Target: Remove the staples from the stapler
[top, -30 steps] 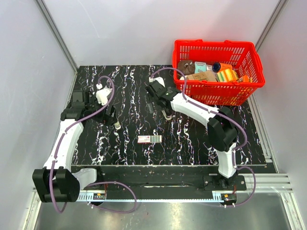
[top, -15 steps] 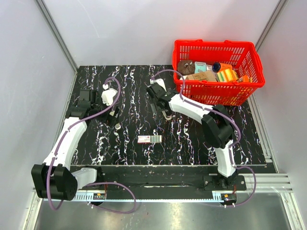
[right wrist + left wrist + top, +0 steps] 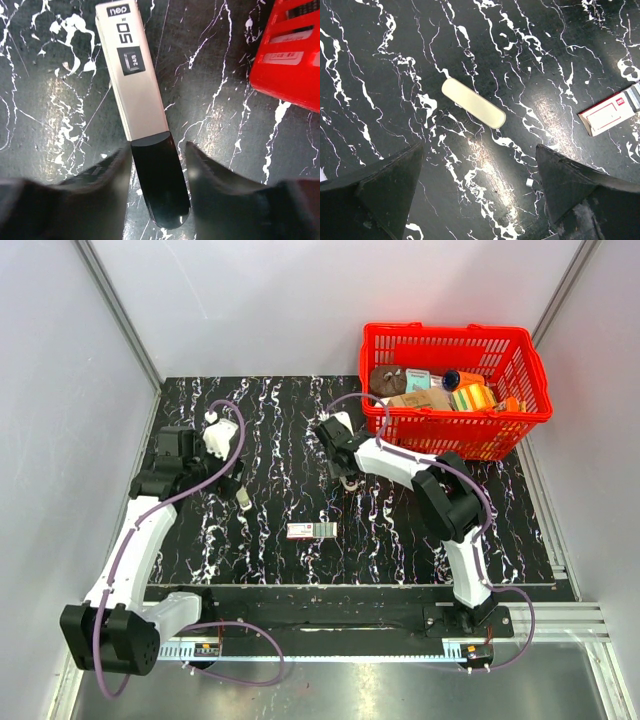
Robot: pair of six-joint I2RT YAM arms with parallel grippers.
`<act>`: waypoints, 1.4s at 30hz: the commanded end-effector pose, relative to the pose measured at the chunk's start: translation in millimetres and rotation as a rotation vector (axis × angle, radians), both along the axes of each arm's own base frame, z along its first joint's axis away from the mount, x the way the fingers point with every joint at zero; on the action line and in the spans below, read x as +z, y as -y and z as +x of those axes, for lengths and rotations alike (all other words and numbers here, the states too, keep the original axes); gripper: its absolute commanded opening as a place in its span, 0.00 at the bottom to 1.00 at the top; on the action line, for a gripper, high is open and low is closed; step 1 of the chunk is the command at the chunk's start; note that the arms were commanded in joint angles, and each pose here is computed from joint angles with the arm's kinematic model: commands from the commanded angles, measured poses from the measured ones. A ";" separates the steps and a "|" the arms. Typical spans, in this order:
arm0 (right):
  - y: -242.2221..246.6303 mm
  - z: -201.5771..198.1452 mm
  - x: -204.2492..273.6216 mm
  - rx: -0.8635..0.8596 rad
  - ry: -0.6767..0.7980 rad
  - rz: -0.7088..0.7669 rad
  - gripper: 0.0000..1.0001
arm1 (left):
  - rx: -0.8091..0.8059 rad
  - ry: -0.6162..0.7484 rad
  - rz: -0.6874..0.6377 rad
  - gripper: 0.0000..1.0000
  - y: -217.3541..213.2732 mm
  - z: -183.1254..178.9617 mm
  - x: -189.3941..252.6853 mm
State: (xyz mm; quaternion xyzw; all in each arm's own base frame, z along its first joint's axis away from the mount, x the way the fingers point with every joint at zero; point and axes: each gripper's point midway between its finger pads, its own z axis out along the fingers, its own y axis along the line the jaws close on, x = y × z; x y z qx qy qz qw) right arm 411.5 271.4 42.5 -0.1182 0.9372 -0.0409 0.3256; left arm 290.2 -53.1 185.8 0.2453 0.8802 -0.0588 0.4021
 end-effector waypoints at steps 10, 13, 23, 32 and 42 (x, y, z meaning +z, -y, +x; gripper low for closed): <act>-51.2 -3.5 41.0 0.017 0.003 0.298 0.07 | -0.004 -0.041 -0.076 0.93 17.3 15.6 -4.1; -70.6 -9.1 63.7 0.012 0.011 0.424 0.03 | -0.026 -0.071 -0.173 0.93 35.6 21.6 -10.2; -121.3 -25.4 120.7 -0.033 0.068 0.848 0.00 | -0.247 -0.140 -0.353 0.99 117.6 11.0 -35.5; -150.8 -42.1 152.8 -0.012 0.085 1.004 0.00 | -0.314 -0.179 -0.322 0.96 141.5 12.5 -57.5; -140.1 -55.2 174.8 -0.007 0.107 1.070 0.00 | -0.345 -0.162 -0.324 0.75 145.8 17.0 -64.8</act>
